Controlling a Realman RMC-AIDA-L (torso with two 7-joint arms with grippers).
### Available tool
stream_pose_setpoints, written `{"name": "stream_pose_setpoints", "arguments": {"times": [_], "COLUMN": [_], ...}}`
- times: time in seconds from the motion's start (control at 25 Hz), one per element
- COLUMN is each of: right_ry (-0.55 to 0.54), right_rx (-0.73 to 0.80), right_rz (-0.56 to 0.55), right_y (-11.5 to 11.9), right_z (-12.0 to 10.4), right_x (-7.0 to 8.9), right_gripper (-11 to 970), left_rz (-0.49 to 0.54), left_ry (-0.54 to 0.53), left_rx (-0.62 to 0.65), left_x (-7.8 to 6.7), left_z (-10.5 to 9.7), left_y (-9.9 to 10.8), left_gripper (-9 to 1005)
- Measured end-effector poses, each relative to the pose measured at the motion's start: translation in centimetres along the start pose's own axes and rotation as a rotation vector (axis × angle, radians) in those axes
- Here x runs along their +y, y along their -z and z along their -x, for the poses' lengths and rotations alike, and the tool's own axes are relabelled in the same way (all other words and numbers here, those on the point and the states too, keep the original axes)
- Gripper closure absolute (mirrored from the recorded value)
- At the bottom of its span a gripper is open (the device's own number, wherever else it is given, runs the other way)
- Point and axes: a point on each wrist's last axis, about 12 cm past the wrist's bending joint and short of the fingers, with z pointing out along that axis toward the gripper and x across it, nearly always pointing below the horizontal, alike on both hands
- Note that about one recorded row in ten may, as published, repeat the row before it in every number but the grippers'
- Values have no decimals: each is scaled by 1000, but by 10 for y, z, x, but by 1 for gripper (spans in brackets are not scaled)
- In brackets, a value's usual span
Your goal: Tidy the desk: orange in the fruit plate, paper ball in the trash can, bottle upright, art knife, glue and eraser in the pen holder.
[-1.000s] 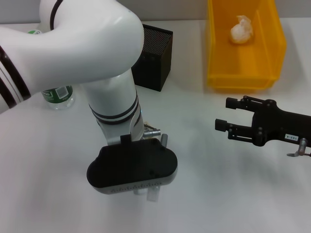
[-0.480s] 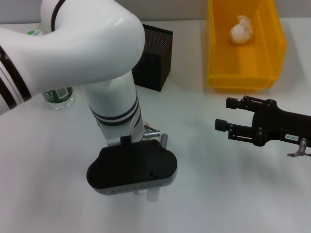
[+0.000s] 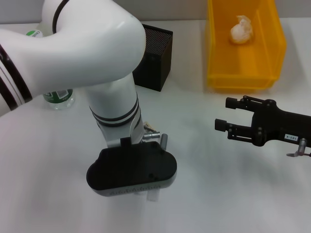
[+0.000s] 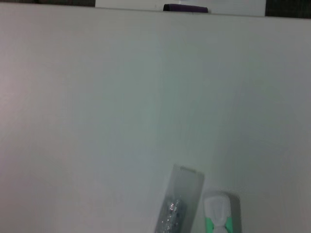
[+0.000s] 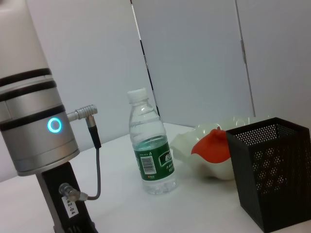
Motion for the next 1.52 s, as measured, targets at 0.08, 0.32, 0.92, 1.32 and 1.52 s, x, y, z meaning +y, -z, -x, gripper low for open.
{"name": "stream_pose_setpoints", "arguments": {"times": [0.08,0.32,0.92,1.32,1.52], "right_ry": [0,2,4,7,9], "right_rx": [0,0,-3,-1,1], "right_rz": [0,-1,-7,-8,-9], "right_y": [0,0,2,4,5], "right_z": [0,0,-2,-2,-1], "right_x": [0,0,1,0,-1], "right_gripper": [216,217,216,217,217], "left_rz": [0,-3,-8,9,46], "left_ry": [0,-8,3,65,154], "left_rx": [0,0,4,-20,-104], "left_x": [0,1,2,-1,-5], "left_z": [0,2,2,-2,-8], "left_y": [0,-1,0,4,15], "left_gripper": [685,715,779,799,798]}}
